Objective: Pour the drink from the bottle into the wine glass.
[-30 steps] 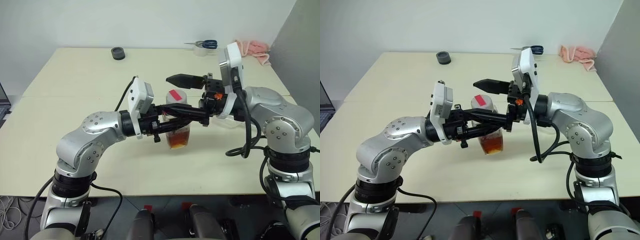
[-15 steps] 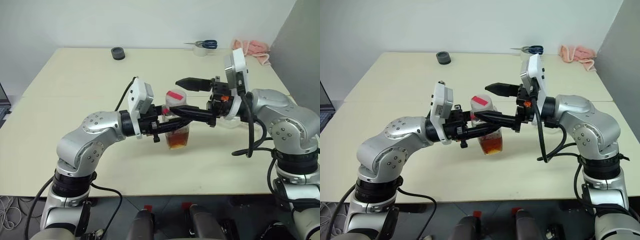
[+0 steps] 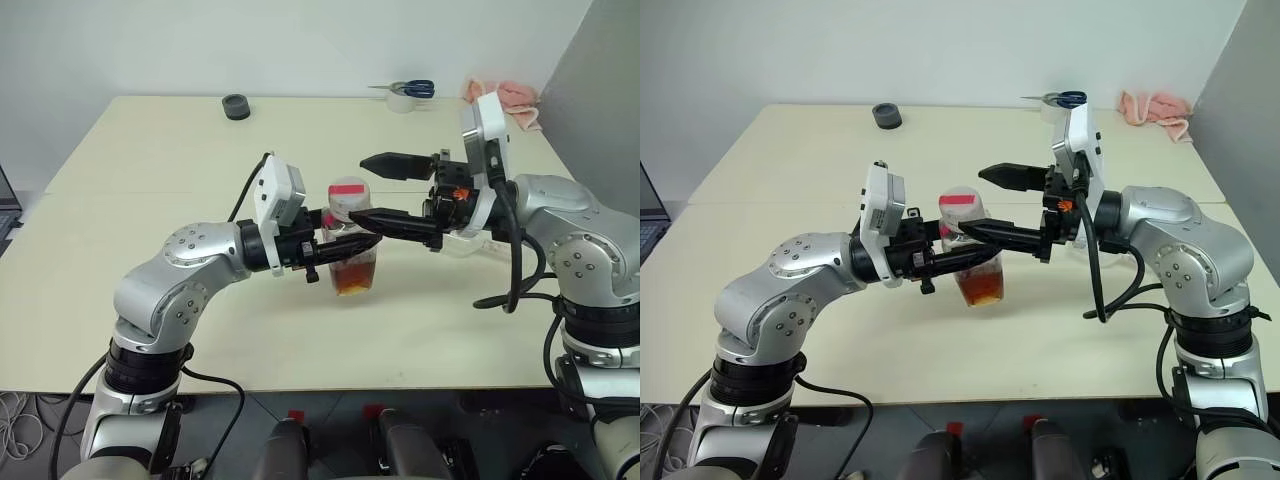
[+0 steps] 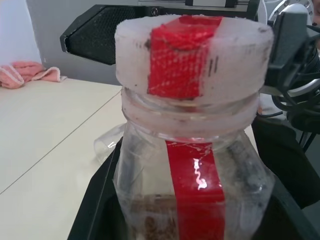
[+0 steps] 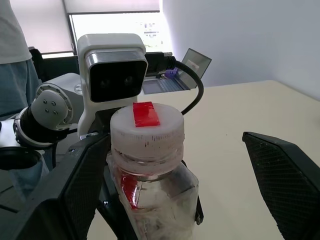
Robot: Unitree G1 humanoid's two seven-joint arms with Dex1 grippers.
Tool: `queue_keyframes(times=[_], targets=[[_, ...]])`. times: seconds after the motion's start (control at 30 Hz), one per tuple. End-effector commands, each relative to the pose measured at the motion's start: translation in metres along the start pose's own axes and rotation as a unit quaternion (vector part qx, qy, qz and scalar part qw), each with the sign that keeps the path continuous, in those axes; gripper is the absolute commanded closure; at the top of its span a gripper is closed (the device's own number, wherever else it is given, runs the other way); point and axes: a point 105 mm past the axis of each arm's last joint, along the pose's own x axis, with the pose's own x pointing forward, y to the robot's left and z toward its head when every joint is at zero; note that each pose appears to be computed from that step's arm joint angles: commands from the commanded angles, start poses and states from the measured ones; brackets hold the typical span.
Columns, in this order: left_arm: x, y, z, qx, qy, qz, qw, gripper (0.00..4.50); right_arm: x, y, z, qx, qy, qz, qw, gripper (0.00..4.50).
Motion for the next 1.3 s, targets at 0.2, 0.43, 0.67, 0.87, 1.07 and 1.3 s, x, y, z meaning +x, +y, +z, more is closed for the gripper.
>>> queue_keyframes(times=[0.2, 0.43, 0.67, 0.87, 1.07, 1.3], targets=[[0.001, -0.007, 0.014, 0.033, -0.019, -0.021, 0.999, 2.70, -0.008, 0.006, 0.009, 0.002, -0.015, 0.017, 1.000, 0.02], [0.002, -0.007, 0.015, 0.034, -0.018, -0.022, 0.999, 2.70, 0.003, 0.014, 0.014, 0.018, -0.035, 0.051, 0.998, 0.02], [0.002, -0.007, 0.016, 0.033, -0.017, -0.021, 0.999, 2.70, 0.017, 0.016, 0.018, 0.023, -0.056, 0.061, 0.996, 0.02], [0.003, -0.006, 0.016, 0.034, -0.018, -0.019, 0.999, 2.70, 0.023, 0.015, 0.016, 0.020, -0.059, 0.065, 0.996, 0.51], [0.003, -0.007, 0.016, 0.033, -0.019, -0.018, 0.999, 2.70, 0.024, 0.014, 0.019, 0.016, -0.067, 0.062, 0.996, 2.53], [0.002, -0.011, 0.014, 0.025, -0.018, -0.021, 0.999, 2.70, 0.022, 0.001, 0.038, -0.029, -0.097, 0.031, 0.994, 2.65]])
